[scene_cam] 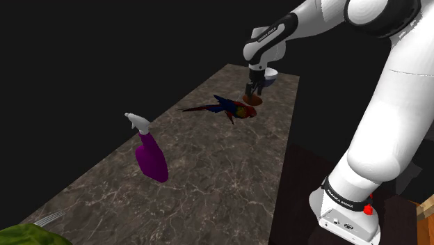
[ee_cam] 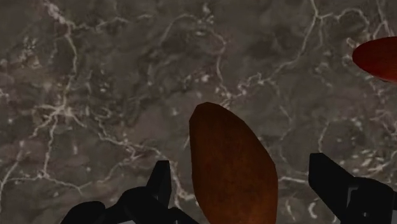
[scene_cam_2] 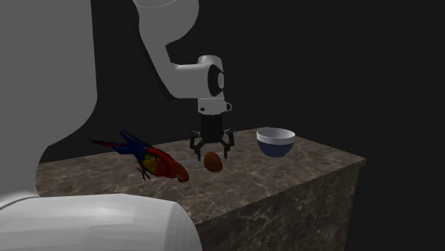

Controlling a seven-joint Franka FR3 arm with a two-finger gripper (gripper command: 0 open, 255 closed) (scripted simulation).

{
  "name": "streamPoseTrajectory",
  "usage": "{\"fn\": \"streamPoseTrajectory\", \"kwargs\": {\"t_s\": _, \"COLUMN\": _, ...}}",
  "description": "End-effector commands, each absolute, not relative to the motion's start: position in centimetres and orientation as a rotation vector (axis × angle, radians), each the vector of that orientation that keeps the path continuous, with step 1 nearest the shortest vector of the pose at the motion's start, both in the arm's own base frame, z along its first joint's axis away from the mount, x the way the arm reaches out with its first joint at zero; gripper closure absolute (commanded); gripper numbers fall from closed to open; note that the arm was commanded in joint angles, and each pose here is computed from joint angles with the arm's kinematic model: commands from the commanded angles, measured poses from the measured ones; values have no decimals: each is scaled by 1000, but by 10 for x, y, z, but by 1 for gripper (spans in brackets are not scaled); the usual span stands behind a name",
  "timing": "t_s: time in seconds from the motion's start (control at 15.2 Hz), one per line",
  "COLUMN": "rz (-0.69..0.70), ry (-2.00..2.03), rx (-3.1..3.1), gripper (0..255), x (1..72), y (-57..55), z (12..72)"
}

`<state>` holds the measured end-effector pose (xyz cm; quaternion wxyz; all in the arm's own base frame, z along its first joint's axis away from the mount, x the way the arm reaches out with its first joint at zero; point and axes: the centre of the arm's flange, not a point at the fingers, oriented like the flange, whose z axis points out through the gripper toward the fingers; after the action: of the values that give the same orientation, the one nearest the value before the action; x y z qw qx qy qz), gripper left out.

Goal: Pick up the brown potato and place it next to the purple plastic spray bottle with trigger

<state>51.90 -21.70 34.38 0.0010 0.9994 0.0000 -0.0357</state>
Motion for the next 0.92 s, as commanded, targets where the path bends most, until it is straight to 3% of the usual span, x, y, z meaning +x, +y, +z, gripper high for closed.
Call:
{"fn": "streamPoseTrajectory", "kwargs": {"t_s": 0.0, "rz": -112, "ry": 1, "rx": 3137, "gripper": 0, "x": 518, "y": -218, "z": 333}}
{"fn": "streamPoseTrajectory", "kwargs": {"t_s": 0.59, "rz": -112, "ry": 1, "rx": 3137, "gripper": 0, "x": 518, "y": -218, "z": 324}}
{"fn": "streamPoseTrajectory", "kwargs": {"t_s": 0.66, "rz": -112, "ry": 1, "rx": 3137, "gripper": 255, "x": 518, "y": -218, "z": 324}}
{"fn": "streamPoseTrajectory", "kwargs": {"t_s": 0.86, "rz": -112, "ry": 0, "rx": 3137, "gripper": 255, "x": 518, "y": -218, "z": 324}}
